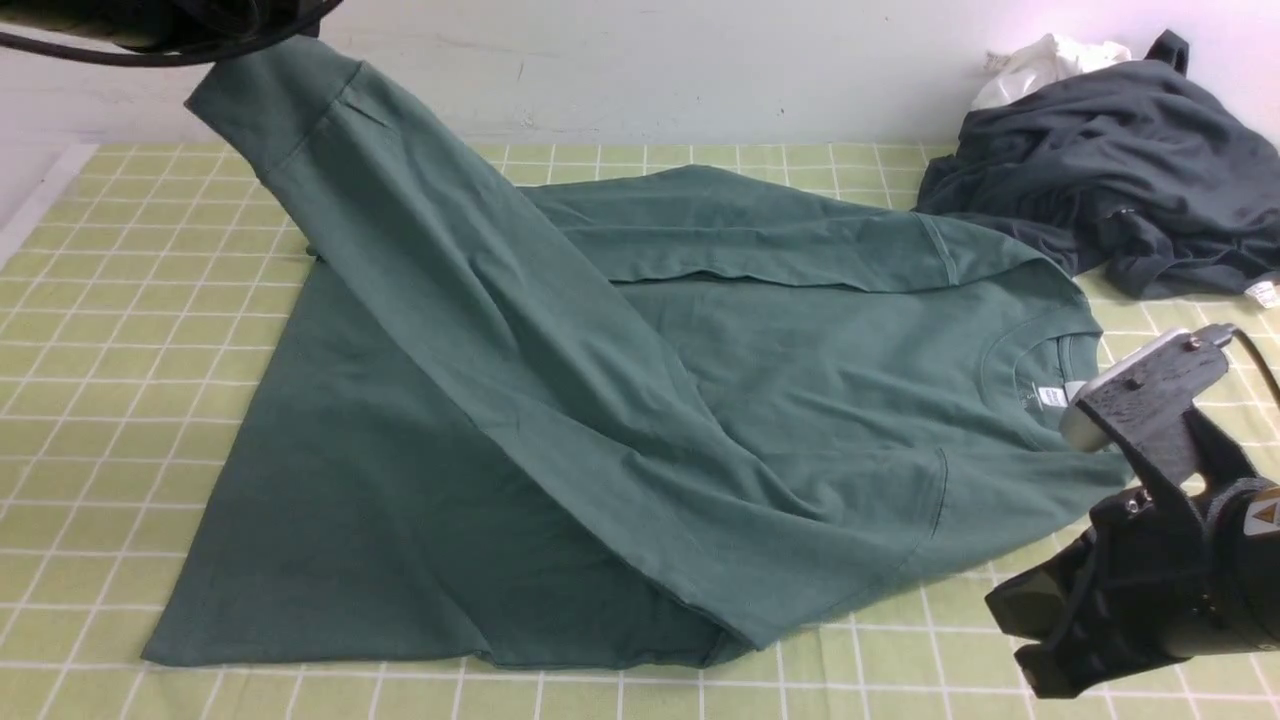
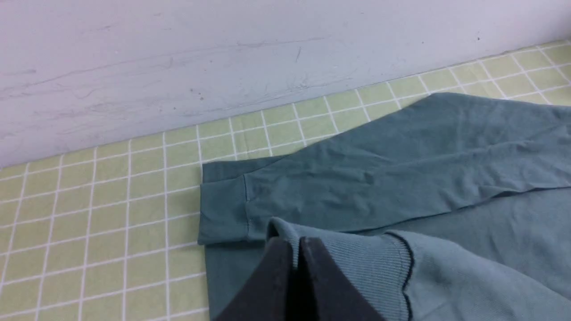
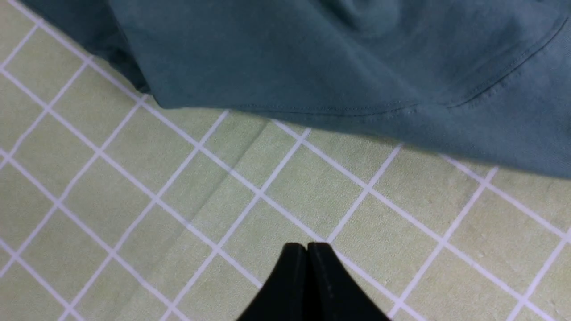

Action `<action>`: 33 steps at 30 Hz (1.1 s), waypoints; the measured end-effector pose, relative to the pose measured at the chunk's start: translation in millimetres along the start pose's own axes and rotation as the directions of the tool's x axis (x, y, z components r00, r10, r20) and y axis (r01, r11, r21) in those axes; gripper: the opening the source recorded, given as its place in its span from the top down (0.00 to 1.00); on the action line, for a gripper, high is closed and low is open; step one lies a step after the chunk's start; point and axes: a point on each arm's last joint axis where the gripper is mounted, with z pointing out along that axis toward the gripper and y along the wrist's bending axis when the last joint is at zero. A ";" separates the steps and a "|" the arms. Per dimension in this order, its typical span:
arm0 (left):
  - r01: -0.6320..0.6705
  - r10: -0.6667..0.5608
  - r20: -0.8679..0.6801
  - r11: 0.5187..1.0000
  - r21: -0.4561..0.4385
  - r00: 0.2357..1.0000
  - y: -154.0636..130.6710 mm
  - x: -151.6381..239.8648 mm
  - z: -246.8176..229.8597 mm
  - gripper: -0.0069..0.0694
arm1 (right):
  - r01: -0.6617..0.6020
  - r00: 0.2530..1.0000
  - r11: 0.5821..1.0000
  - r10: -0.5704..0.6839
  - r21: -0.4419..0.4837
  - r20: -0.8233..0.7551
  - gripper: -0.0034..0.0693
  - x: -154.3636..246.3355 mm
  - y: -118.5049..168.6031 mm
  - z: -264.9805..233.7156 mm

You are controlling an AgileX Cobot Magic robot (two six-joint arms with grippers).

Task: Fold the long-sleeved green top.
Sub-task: Use the left arm to drag and place the cuff at the centered position on the left edge of the fabric, then use the left arm to clamp the cuff farthest from it

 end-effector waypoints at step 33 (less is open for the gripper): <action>0.249 -0.279 -0.299 0.959 -0.136 0.913 84.1 121.2 298.1 0.37 | -0.049 0.985 0.999 0.044 -0.023 -0.165 0.97 8.9 -10.5 46.9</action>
